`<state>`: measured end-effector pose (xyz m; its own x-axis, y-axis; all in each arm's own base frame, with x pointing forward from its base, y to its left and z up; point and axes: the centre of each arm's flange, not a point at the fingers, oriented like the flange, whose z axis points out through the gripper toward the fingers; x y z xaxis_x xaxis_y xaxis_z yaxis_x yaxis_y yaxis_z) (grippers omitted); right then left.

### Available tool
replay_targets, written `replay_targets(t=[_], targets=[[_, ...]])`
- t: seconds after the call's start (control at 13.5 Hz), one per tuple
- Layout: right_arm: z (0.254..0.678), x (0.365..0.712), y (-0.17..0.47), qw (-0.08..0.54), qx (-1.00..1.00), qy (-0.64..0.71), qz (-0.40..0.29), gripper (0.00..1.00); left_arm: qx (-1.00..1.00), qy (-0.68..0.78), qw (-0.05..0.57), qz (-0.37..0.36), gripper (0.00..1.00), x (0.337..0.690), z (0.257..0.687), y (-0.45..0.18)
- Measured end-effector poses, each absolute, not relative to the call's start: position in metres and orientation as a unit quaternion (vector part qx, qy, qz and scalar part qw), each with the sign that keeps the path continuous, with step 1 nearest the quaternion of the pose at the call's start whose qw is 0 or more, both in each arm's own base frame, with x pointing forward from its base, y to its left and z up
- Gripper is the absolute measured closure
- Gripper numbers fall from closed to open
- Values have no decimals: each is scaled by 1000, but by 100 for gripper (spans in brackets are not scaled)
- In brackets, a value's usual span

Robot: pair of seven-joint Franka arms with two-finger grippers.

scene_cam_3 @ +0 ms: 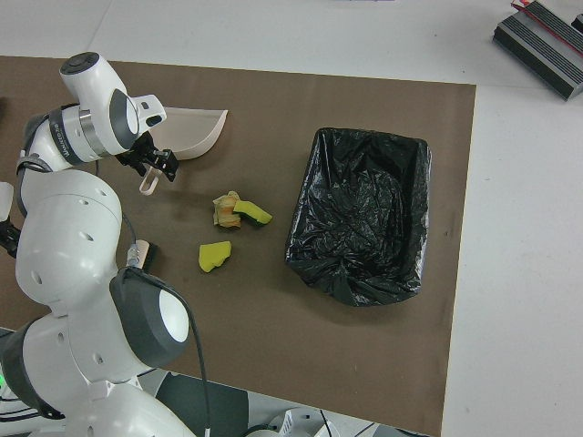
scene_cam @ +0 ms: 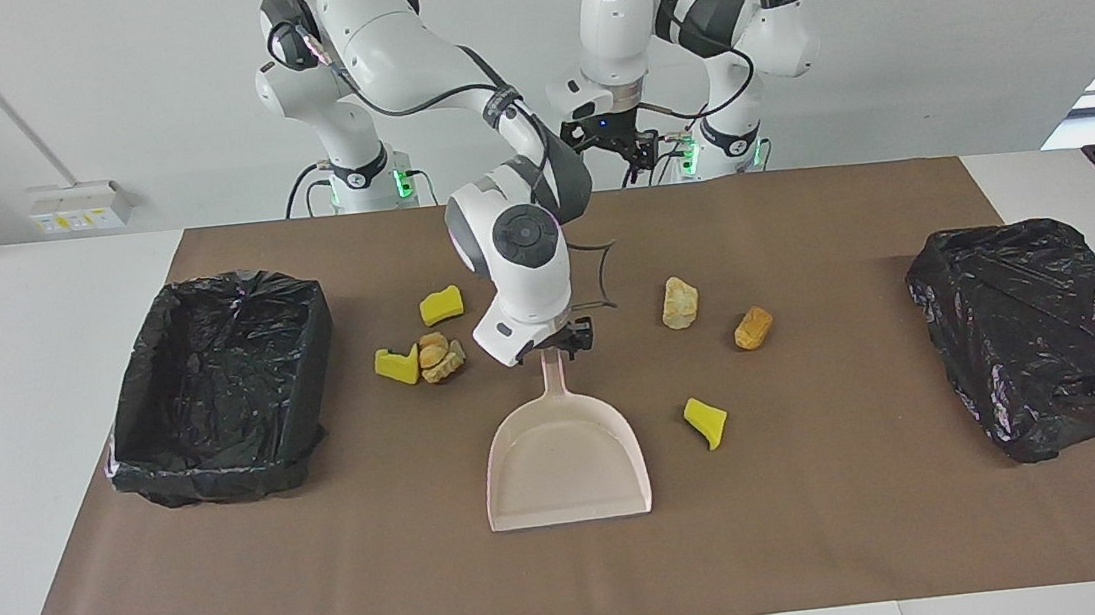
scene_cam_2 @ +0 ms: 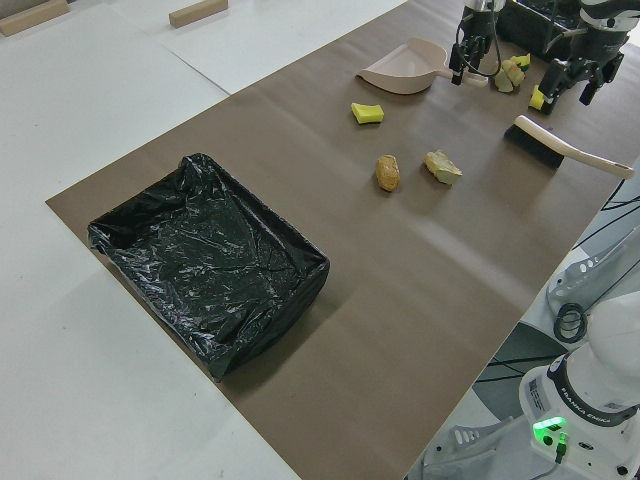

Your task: Sweep and dump trash in bin

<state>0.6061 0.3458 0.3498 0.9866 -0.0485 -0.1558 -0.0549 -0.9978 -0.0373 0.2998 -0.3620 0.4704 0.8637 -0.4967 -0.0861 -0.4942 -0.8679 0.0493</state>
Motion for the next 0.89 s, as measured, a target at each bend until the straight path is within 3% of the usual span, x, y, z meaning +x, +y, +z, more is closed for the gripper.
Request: replay_targets(t=[0.22,0.59,0.89], targets=[[351,608,345,44,-995,38,87,68,974,-223,21,-30,0,263,436,-393],[368,625,323,58,-997,-22,48,68,984,-175,31,-25,0,232,396,-431],[434,634,263,46,-993,-102,29,68,985,-166,26,-38,0,225,374,-441]])
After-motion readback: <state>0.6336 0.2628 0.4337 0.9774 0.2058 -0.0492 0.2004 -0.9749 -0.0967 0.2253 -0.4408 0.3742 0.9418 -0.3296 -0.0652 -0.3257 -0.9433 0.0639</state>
